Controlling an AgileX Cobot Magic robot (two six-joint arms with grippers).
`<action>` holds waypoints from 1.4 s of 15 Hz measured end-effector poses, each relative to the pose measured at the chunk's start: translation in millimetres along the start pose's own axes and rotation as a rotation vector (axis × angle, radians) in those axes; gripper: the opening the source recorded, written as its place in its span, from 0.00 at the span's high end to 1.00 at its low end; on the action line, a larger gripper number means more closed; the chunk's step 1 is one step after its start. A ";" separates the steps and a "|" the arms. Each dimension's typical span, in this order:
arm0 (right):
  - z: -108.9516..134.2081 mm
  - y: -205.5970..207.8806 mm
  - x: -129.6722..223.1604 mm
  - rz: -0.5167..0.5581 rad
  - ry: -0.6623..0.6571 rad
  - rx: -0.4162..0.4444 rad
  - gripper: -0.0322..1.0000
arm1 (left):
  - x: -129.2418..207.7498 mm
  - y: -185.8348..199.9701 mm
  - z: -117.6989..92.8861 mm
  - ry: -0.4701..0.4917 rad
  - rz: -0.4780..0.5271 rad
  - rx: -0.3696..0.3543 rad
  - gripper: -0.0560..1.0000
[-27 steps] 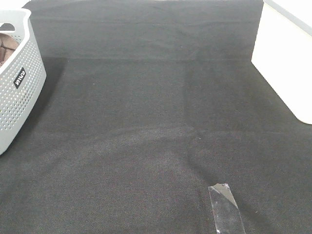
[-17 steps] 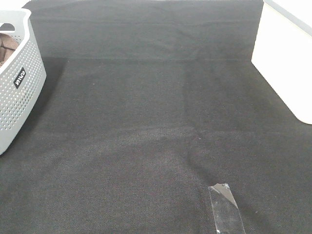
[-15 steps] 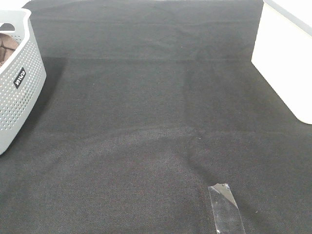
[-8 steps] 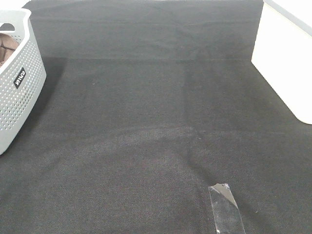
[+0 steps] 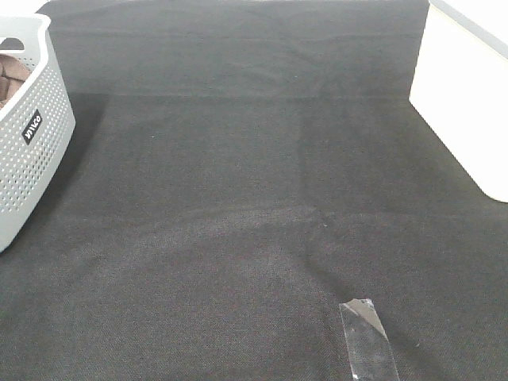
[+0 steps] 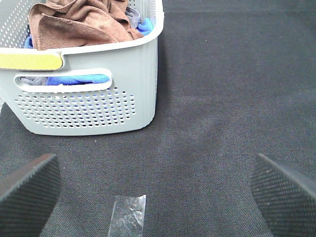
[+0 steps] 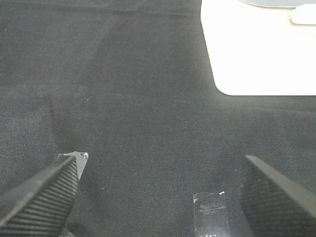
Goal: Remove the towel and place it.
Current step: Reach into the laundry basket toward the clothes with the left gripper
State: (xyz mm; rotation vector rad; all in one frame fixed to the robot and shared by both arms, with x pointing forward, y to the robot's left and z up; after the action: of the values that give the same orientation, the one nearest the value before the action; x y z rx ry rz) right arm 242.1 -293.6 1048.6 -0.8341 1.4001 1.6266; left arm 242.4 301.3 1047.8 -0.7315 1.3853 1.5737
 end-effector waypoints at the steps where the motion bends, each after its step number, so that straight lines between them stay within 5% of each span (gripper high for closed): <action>1: 0.0 0.0 0.0 0.000 0.000 0.000 0.17 | 0.0 0.0 0.0 0.000 0.000 0.000 0.01; 21: 0.0 0.0 0.0 0.000 0.000 0.000 0.17 | 0.0 0.0 0.0 0.000 0.000 0.000 0.01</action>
State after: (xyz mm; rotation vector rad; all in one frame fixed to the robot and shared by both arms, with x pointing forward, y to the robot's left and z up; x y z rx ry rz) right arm 242.1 -293.6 1048.6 -0.8341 1.4001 1.6266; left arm 242.4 301.3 1047.8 -0.7315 1.3853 1.5737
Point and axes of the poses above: a point on each arm's last joint axis where the gripper is mounted, y pointing back along that axis away from the gripper, z along the wrist's bending axis when the last joint is at zero, x = y × z, the point moved 1 cm from there along -y, pointing out along that axis toward the gripper, and after that the axes turned 13 degrees about -y, right-handed, at the moved point
